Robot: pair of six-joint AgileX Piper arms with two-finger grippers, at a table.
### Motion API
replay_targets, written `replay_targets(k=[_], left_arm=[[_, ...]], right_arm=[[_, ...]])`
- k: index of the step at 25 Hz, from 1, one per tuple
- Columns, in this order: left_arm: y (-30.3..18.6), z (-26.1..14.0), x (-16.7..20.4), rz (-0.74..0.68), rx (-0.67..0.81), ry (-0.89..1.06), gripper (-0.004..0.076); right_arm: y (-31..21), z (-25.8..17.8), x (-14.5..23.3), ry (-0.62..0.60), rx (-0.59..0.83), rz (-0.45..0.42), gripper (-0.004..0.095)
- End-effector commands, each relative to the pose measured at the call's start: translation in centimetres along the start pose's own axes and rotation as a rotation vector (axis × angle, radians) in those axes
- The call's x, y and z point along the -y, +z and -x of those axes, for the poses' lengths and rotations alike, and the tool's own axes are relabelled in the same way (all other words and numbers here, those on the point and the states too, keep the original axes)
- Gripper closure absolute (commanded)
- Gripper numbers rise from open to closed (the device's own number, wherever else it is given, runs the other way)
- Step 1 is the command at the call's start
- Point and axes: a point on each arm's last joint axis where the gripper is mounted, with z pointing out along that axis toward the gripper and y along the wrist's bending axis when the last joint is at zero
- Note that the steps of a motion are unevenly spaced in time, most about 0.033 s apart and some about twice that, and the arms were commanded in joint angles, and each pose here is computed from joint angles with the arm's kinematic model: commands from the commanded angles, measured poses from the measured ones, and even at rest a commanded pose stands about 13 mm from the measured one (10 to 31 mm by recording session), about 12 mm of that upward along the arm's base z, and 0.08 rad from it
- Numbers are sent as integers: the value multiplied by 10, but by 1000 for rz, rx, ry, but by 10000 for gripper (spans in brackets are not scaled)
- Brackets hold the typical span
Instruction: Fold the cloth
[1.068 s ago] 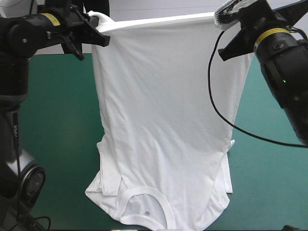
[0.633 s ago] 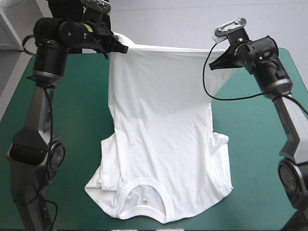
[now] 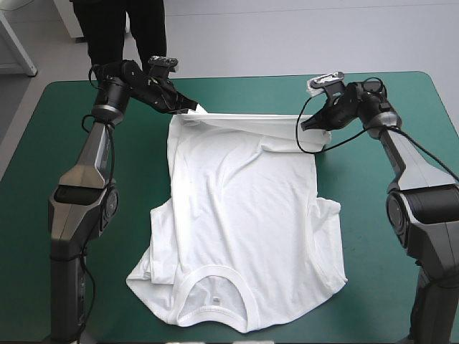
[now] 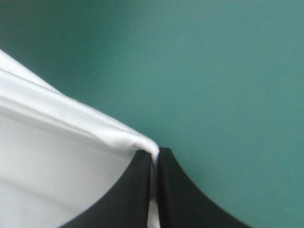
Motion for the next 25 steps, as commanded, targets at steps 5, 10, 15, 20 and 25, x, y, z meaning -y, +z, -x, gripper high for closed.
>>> replay_targets(k=[5, 10, 15, 20, 25], left_arm=[[-47, 12, -3, -100, 135, 5, 319], [-77, 13, 2, -33, 132, -29, 269], [-125, 7, 15, 57, 144, -50, 272], [-154, -38, 47, 21, 26, -94, 272], [-187, -101, 90, 102, -86, 9, 281]], right_arm=[[-36, 10, 29, 39, 144, 67, 358], [-68, 13, 24, 37, 167, 84, 302], [-99, -11, 11, 74, 136, 121, 303], [-113, -70, -12, 123, -12, 178, 304], [-154, -108, -32, 148, 25, 187, 303]])
